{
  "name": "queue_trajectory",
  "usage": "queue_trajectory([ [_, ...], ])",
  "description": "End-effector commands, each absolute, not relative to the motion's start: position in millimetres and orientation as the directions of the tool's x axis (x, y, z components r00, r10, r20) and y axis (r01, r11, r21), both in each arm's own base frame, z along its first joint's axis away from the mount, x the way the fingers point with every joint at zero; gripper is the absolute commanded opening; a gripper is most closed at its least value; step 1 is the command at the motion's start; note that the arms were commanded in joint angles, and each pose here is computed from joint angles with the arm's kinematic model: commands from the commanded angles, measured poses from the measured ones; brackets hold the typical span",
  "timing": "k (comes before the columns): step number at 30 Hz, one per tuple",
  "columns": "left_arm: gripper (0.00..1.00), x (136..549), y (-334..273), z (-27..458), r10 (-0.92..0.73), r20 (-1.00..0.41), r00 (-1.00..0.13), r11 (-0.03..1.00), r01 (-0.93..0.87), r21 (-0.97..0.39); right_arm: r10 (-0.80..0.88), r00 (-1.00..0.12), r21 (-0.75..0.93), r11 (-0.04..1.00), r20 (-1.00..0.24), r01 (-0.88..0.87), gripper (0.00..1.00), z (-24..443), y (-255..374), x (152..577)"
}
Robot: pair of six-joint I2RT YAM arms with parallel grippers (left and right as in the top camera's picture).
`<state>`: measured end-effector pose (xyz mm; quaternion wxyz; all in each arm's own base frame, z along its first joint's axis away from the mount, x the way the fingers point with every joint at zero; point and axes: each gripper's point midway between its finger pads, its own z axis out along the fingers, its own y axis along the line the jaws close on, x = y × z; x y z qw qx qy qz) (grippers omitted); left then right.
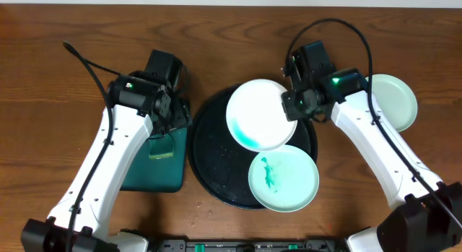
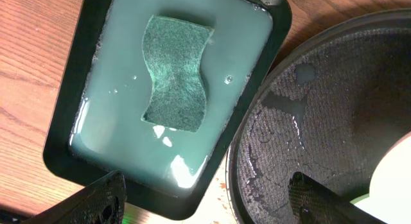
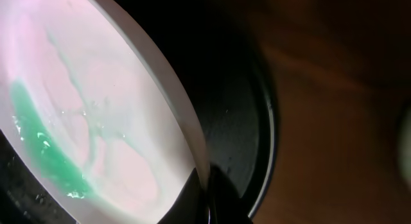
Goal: Clean dirty plates on tray and stack at the side
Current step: 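Lift the white plate off the black tray with the right gripper, then tilt the white plate over the teal tray to drain water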
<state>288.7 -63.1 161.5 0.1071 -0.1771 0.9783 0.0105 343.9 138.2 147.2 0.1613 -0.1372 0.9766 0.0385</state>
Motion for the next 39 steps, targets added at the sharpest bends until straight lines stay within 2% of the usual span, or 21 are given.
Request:
queue_trajectory([
  [1,0.81,290.2,-50.0,161.6,-0.368,-0.214,-0.905,0.927,-0.375,-0.009,-0.283,-0.873,-0.035,0.955,-0.398,-0.294,0.01,174.0,143.9,355.2],
  [11,0.81,283.2,19.5,191.1,-0.558,-0.249,-0.792,0.822,-0.569,-0.034,-0.307,-0.845,-0.04,0.946,-0.438,-0.323,0.01,179.0,175.4,354.5],
  [19,0.81,250.6,62.4,210.8,-0.682,-0.266,-0.681,0.715,-0.698,-0.046,-0.323,-0.856,0.055,0.926,-0.403,-0.374,0.01,176.8,216.8,375.0],
  [26,0.81,237.4,66.7,214.7,-0.698,-0.257,-0.669,0.699,-0.714,-0.038,-0.381,-0.819,0.076,0.888,-0.429,-0.453,0.01,189.5,280.3,412.5],
  [31,0.81,235.9,66.5,214.3,-0.696,-0.252,-0.672,0.7,-0.713,-0.034,-0.412,-0.769,0.079,0.857,-0.488,-0.509,0.01,200.3,324.2,420.8],
  [39,0.81,229.2,74.4,213.4,-0.706,-0.239,-0.667,0.69,-0.724,-0.018,-0.527,-0.602,-0.198,0.827,-0.6,-0.526,0.01,221.4,368.4,413.6],
])
